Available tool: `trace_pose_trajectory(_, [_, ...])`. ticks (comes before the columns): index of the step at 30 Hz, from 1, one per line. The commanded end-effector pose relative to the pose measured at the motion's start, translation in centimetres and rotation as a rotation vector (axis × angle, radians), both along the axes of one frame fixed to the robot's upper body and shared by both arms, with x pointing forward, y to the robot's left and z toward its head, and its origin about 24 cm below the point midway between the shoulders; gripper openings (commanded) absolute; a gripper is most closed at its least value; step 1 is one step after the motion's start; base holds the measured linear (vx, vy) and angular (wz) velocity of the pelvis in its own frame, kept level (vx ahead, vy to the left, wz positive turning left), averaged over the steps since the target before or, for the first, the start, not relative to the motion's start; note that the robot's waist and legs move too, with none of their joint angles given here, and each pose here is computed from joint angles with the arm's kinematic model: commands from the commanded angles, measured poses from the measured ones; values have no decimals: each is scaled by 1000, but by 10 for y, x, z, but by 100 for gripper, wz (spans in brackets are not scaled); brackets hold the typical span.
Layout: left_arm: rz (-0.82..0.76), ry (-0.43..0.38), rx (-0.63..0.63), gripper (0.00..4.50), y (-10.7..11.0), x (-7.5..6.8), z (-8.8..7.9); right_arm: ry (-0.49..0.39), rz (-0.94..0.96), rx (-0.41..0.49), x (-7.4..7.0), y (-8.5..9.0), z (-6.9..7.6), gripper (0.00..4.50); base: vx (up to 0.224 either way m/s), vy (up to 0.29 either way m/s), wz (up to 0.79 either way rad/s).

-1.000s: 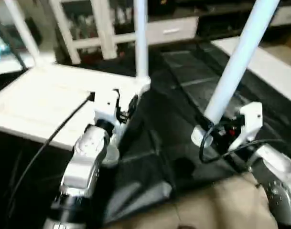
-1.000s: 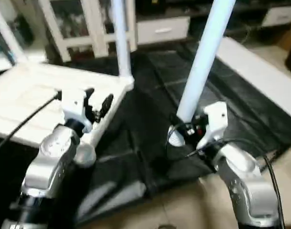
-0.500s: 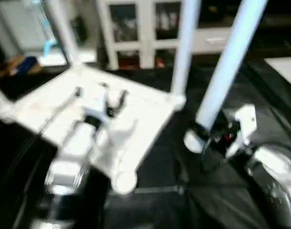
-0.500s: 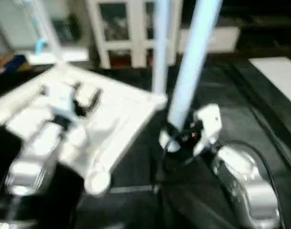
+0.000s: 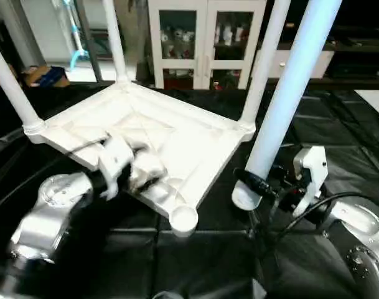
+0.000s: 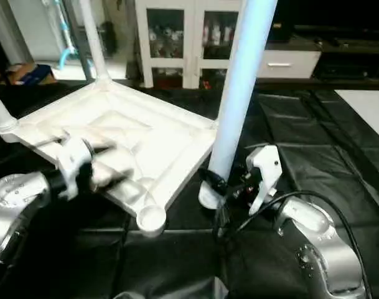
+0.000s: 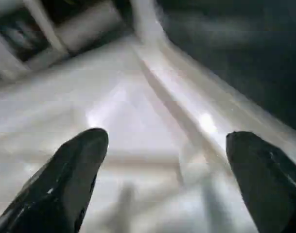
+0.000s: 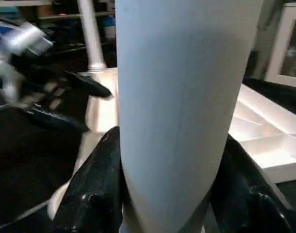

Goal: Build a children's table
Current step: Move to table

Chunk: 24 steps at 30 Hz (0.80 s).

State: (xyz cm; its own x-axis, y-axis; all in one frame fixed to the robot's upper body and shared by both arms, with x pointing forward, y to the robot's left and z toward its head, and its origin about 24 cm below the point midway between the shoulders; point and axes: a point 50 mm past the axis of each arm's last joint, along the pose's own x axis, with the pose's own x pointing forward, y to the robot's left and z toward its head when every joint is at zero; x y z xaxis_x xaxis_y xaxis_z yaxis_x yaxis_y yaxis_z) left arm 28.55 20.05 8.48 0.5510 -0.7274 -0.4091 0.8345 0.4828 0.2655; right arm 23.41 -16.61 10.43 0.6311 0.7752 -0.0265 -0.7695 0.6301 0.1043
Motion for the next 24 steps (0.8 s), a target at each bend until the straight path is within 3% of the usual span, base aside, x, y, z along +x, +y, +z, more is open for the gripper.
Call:
trace_pose_trajectory(1, [-97, 35, 87, 442, 5, 3, 3, -24, 61, 11, -4, 3, 6, 185, -55, 43, -13])
trace_pose_trajectory(3, [-168, 111, 169, 442, 16, 5, 4, -20, 107, 6, -8, 2, 5, 185, -27, 21, -6])
trace_pose_trajectory(5, [-226, 131, 294, 442, 22, 9, 2, -17, 113, -2, -9, 0, 4, 185, 0, 0, 0])
trace_pose_trajectory(8, [-245, 134, 330, 442, 21, 14, -1, -19, 117, 2, -8, 0, 6, 185, 0, 0, 0])
trace_pose_trajectory(15, [-276, 89, 317, 442, 2, 32, -10, -18, 135, 11, -12, 1, 6, 185, -54, 0, 2])
trace_pose_trajectory(21, [-251, 49, 322, 442, -9, 46, -18, -18, 139, 8, -13, 2, 6, 185, -15, 161, -29])
trace_pose_trajectory(24, [-188, 15, 254, 442, -12, 53, -14, -26, 127, 3, -12, 0, 7, 185, -13, 64, -30])
